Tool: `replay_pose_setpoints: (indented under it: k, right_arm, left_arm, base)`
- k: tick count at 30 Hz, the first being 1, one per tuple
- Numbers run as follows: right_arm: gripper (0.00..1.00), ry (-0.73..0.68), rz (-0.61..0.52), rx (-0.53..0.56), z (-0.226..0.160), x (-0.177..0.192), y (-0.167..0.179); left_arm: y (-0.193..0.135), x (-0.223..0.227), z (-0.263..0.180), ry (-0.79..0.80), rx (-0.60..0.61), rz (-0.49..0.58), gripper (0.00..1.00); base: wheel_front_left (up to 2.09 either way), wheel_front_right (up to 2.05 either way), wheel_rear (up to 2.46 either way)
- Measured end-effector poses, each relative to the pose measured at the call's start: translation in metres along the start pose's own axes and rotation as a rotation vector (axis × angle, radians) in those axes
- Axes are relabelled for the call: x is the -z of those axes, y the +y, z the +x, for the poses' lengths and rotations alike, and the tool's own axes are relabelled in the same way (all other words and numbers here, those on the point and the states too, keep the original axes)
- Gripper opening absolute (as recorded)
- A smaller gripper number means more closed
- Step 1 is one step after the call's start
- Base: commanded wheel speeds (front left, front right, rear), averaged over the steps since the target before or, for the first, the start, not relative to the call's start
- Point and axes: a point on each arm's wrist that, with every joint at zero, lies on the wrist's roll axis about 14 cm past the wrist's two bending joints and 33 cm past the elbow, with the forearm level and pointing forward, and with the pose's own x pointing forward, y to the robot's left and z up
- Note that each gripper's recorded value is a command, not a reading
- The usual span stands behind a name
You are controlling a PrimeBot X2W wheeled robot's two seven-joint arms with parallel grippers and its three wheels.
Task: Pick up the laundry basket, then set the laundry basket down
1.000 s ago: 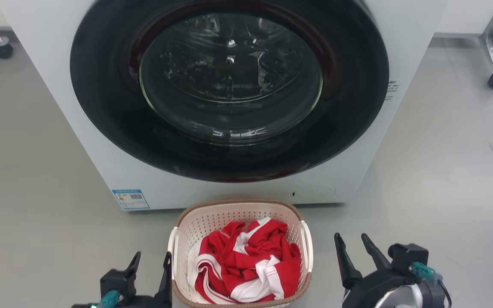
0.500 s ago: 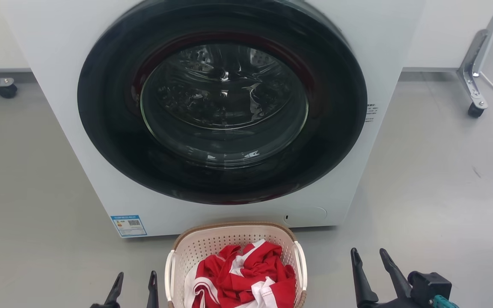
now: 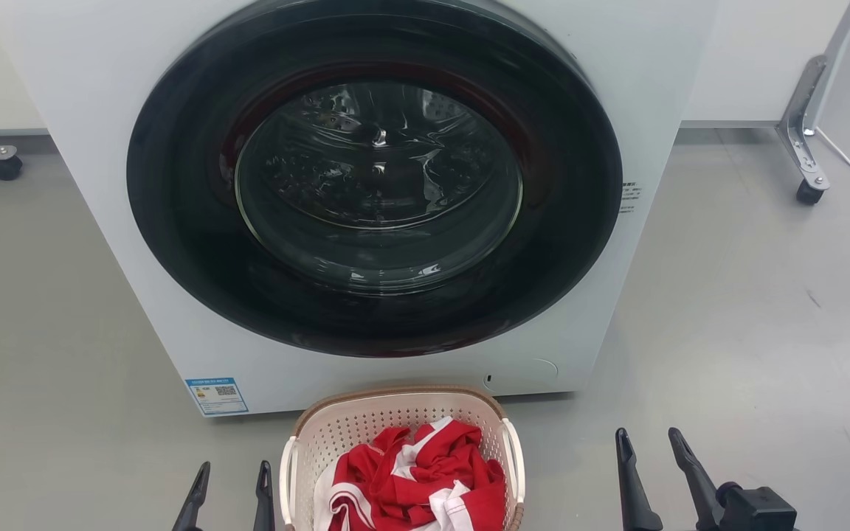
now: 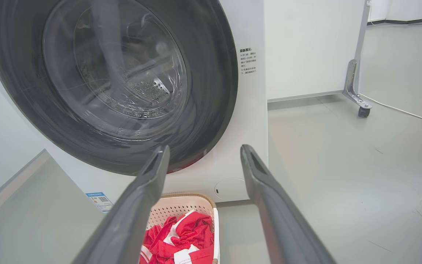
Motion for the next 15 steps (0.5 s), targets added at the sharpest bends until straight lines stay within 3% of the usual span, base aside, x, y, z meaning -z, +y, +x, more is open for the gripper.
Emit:
replay_pose_setpoints:
  k: [12,13,15]
  right_arm:
    - [1.00,-0.046,-0.019,0.012,-0.001,-0.012,0.000]
    - [0.00,-0.042,-0.021,0.013,-0.001,-0.011,0.000]
    - [0.00,-0.015,-0.023,0.017,-0.004,-0.003,-0.002]
  left_arm:
    - [-0.004,-0.012,0.000,-0.041,0.004,0.013,1.00]
    - [-0.004,-0.011,0.001,-0.037,0.005,0.018,0.00]
    - [-0.005,-0.003,-0.001,-0.011,0.006,0.018,0.00]
  base:
    - [0.00,0.00,0.00]
    - [0.00,0.00,0.00]
    - [0.00,0.00,0.00]
